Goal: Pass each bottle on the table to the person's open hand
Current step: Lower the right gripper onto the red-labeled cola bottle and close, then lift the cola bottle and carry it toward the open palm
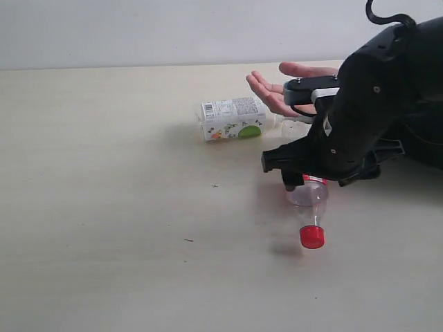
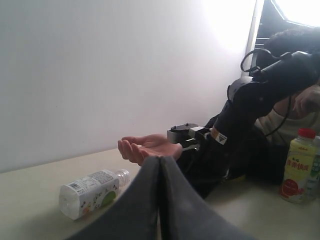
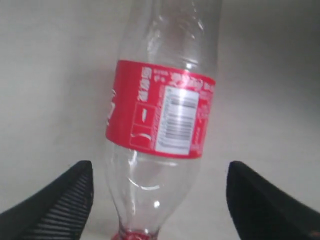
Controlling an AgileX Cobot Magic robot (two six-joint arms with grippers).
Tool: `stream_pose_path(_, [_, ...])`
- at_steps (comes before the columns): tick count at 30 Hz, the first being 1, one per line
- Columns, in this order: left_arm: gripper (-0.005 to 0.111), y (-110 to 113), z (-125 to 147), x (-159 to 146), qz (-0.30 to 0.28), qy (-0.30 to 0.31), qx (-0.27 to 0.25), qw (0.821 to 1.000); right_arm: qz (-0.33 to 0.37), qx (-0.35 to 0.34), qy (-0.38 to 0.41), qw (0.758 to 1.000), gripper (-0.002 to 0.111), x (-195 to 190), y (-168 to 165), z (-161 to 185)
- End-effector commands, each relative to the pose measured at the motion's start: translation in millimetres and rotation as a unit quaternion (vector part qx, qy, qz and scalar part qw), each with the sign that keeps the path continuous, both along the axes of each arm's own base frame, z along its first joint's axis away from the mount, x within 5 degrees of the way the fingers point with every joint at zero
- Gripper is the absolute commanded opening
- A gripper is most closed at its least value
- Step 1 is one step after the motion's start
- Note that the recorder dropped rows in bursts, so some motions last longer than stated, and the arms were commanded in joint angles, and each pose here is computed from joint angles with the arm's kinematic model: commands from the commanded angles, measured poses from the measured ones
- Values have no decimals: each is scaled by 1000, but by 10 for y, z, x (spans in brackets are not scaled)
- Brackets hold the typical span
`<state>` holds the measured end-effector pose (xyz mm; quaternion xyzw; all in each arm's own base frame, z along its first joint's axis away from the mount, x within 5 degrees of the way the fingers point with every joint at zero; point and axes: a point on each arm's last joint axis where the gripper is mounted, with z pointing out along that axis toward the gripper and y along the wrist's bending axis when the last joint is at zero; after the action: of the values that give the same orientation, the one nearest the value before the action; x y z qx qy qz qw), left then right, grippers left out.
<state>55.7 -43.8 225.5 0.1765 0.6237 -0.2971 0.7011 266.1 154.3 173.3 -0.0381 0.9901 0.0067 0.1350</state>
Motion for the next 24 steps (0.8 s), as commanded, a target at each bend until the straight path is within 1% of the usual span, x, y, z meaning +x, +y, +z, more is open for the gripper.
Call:
stream_pose_path(1, [0, 3, -4, -7, -3, 1, -6, 1000, -2, 36, -42, 998, 75, 119, 96, -63])
stream_pose_path(4, [0, 3, -4, -7, -3, 1, -6, 1000, -22, 42, -46, 998, 75, 167, 113, -146])
stream_pose_path(8, [0, 3, -4, -7, -3, 1, -6, 1000, -45, 9, -59, 997, 75, 253, 82, -272])
stream_pose_path(12, [0, 3, -4, -7, -3, 1, -6, 1000, -37, -9, -64, 997, 75, 301, 81, -376])
stream_pose_path(15, [0, 3, -4, -7, -3, 1, -6, 1000, -44, -14, -65, 997, 75, 323, 82, -455])
stream_pose_path(17, [0, 3, -4, -7, -3, 1, -6, 1000, -42, -17, -63, 997, 73, 332, 86, -513])
stream_pose_path(18, [0, 3, -4, -7, -3, 1, -6, 1000, -42, -18, -62, 997, 70, 334, 87, -531])
stream_pose_path(19, [0, 3, -4, -7, -3, 1, -6, 1000, -40, -22, -61, 997, 64, 334, 83, -541])
stream_pose_path(21, [0, 3, -4, -7, -3, 1, -6, 1000, -46, -33, -53, 997, 49, 320, 61, -545])
stream_pose_path(24, [0, 3, -4, -7, -3, 1, -6, 1000, -65, -57, -39, 996, 16, 274, -1, -473])
